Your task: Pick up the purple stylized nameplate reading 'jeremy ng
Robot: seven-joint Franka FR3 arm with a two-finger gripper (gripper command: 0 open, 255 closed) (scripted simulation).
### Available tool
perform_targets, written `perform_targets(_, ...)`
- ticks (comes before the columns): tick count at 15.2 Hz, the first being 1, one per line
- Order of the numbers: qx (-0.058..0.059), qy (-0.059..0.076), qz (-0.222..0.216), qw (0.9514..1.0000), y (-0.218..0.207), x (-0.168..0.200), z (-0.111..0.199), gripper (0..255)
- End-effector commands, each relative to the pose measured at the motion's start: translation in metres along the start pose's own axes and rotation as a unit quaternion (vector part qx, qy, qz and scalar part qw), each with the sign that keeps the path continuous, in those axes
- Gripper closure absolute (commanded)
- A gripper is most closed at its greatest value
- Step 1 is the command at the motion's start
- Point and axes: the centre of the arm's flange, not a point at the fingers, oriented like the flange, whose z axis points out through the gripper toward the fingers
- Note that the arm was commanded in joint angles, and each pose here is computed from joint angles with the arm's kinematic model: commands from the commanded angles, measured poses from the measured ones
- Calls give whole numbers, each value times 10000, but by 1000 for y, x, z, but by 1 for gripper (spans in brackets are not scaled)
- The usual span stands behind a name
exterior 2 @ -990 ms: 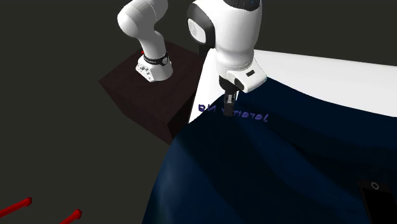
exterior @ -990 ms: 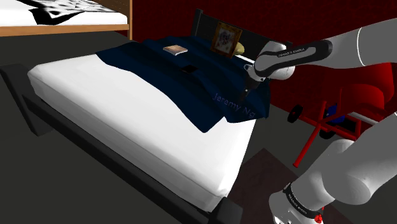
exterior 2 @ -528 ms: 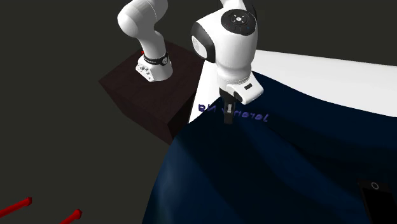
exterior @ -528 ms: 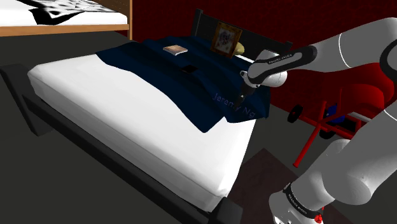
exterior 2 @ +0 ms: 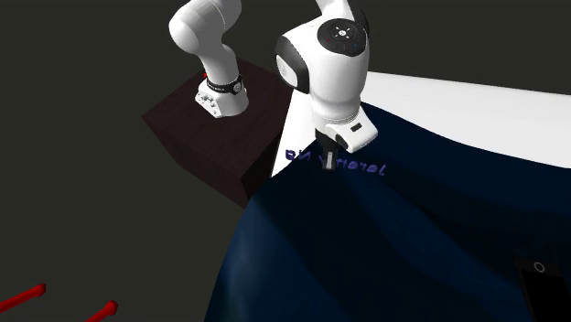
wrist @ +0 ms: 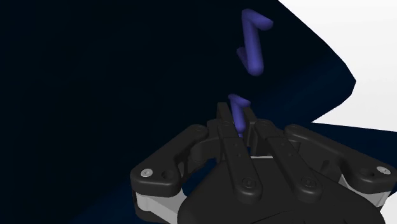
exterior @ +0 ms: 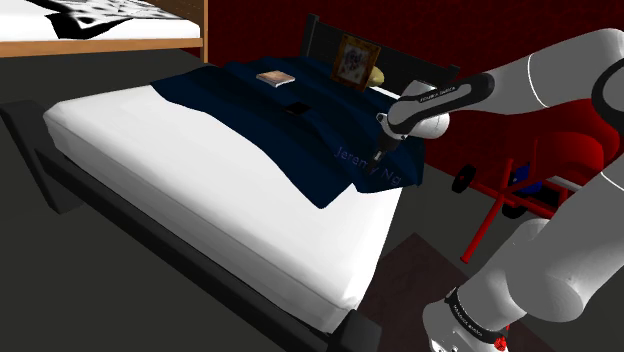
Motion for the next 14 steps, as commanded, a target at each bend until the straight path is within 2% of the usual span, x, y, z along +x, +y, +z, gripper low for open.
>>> perform_targets(1, 0, 0, 0, 10000, 0, 0, 0, 255)
perform_targets(4, 0, 0, -1, 10000, 0, 0, 0, 255)
perform_targets(14, 0, 0, -1, 10000, -1, 6, -52, 255)
